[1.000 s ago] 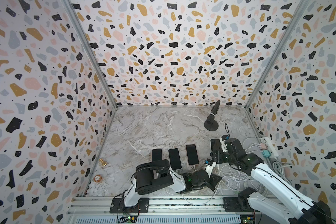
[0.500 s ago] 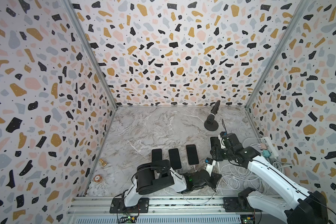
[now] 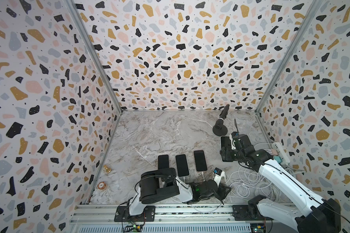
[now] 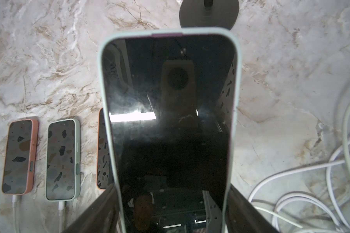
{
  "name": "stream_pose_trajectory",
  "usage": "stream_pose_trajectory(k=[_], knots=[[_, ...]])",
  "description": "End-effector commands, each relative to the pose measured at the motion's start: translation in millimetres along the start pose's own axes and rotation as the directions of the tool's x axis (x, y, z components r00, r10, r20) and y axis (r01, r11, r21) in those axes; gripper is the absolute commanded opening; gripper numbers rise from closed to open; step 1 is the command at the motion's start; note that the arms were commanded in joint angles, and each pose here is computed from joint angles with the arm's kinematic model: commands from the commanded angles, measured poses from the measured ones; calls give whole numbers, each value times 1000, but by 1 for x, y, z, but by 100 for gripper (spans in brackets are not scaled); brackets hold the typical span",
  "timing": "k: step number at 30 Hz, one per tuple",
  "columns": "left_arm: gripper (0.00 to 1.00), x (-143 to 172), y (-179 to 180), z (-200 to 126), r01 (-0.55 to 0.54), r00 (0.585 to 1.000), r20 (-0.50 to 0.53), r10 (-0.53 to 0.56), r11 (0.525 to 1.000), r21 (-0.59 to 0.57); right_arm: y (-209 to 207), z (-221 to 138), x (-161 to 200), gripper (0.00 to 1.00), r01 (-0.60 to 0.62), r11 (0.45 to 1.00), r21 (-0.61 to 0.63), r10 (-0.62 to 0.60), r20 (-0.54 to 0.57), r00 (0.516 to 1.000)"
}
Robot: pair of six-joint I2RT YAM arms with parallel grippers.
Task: Unplug the charging cable from the phone
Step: Remove the charging cable from the phone.
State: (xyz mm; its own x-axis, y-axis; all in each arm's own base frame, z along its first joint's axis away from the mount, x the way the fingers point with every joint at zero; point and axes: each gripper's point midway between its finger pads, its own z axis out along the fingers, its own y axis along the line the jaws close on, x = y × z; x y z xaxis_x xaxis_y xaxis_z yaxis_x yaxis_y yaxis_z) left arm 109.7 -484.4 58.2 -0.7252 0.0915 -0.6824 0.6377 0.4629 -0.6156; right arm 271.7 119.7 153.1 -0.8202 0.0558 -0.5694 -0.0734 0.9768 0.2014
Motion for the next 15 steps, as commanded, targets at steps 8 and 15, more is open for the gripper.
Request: stream_pose_trajectory(k=[8, 15], knots=[[99, -42, 20, -129, -210, 975, 29, 221, 954, -212, -23, 40, 22, 36, -21, 993, 120, 44, -198, 979], [100, -82, 48, -243, -191, 956, 126, 263, 891, -412, -35, 76, 35, 34, 10, 983, 184, 42, -279, 959]])
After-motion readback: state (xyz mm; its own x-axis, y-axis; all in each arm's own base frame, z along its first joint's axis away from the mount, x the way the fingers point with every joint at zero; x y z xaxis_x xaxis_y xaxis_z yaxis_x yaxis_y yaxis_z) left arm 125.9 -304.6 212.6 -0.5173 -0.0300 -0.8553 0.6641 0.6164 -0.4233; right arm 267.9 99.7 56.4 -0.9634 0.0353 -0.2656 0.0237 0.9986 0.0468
